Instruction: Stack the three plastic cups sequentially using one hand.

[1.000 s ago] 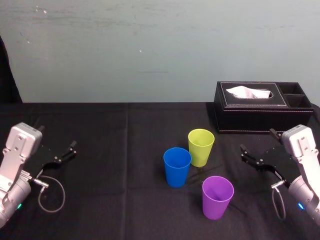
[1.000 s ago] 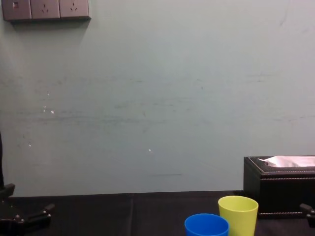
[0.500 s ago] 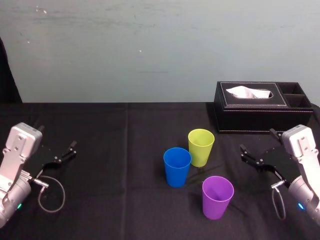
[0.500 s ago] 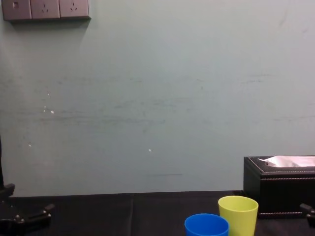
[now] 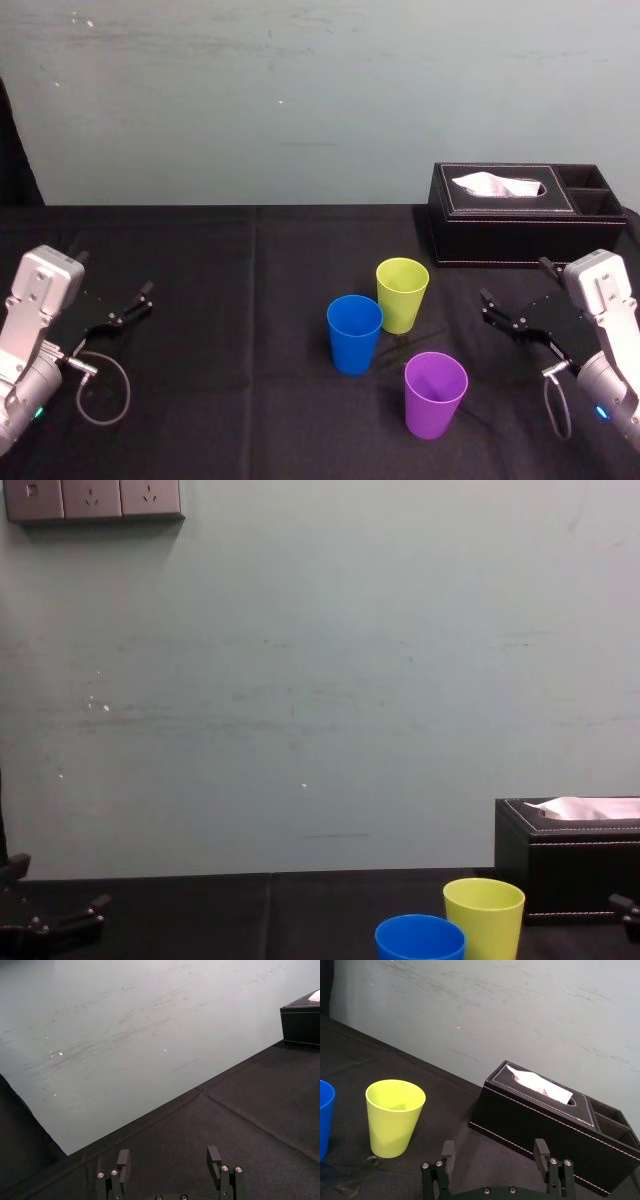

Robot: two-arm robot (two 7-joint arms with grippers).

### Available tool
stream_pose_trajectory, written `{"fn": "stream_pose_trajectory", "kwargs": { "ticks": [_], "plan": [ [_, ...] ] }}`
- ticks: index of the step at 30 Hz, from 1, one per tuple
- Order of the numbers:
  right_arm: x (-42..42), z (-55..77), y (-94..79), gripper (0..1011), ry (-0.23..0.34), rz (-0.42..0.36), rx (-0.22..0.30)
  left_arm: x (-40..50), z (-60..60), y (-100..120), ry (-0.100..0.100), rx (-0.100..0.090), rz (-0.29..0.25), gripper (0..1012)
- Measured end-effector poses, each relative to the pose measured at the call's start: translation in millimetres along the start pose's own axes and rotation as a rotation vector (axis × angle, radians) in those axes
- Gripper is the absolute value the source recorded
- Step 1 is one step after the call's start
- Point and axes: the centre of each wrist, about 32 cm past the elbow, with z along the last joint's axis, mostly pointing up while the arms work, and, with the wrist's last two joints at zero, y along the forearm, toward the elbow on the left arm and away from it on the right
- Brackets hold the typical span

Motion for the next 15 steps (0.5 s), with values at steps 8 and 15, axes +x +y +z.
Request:
{"fn": "stream_pose_trajectory", "kwargs": {
  "ticks": [8, 15],
  "plan": [
    [1.5, 0.8, -0.2, 1000, 0.013, -0.001, 0.018, 0.0, 0.0, 0.0, 0.000, 0.000, 0.000, 1000],
    [6.9, 7.1, -9.0, 1000, 0.068, 0.014, 0.054, 0.0, 0.0, 0.0, 0.000, 0.000, 0.000, 1000]
  ]
}}
